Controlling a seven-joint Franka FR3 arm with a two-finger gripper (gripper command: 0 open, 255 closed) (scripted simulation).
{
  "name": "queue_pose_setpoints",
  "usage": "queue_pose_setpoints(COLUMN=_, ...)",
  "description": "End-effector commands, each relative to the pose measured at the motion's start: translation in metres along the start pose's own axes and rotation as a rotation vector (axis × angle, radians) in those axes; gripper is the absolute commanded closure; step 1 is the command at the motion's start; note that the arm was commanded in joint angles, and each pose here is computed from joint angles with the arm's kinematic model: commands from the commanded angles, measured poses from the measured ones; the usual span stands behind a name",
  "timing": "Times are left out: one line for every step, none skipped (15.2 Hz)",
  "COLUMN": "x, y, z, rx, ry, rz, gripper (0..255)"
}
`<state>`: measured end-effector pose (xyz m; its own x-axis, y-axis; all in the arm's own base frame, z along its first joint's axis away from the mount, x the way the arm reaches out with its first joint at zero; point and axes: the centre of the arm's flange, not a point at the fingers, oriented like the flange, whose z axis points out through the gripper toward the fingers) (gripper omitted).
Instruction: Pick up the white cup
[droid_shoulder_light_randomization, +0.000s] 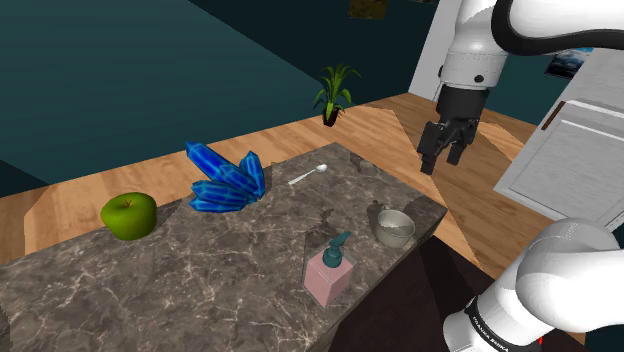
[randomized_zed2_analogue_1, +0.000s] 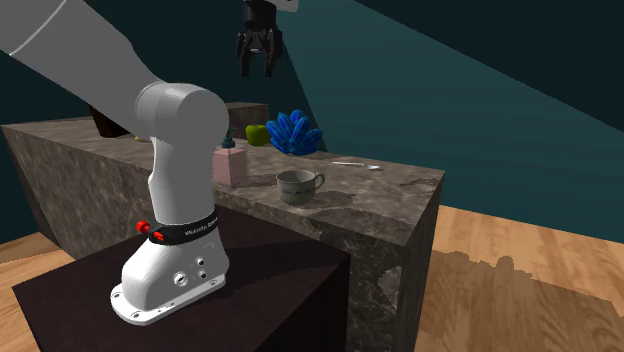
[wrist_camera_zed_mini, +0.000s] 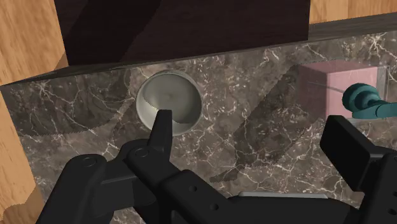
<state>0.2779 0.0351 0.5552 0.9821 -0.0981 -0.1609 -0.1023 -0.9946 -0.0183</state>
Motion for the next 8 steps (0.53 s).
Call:
queue_pose_setpoints(x=0.000, y=0.000, z=0.000, rx=0.000, ry=0.000, rz=0.000, gripper=0)
queue_pose_setpoints(x=0.005, y=0.006, z=0.011, rx=0.001, ry=0.000, rz=0.004, gripper=0)
queue_pose_setpoints(x=0.010, y=0.012, z=0.022, rx=0.003, ry=-0.001, rz=0.007, gripper=0)
queue_pose_setpoints(x=0.015, y=0.018, z=0.032, rx=0.004, ry=-0.001, rz=0.011, gripper=0)
queue_pose_setpoints(x=0.020, y=0.024, z=0.043, rx=0.006, ry=-0.001, rz=0.014, gripper=0)
queue_pose_setpoints(x=0.025, y=0.030, z=0.054, rx=0.007, ry=-0.001, rz=0.018, gripper=0)
queue_pose_setpoints(x=0.030, y=0.036, z=0.065, rx=0.009, ry=-0.002, rz=0.021, gripper=0)
queue_pose_setpoints(x=0.035, y=0.042, z=0.076, rx=0.010, ry=-0.002, rz=0.025, gripper=0)
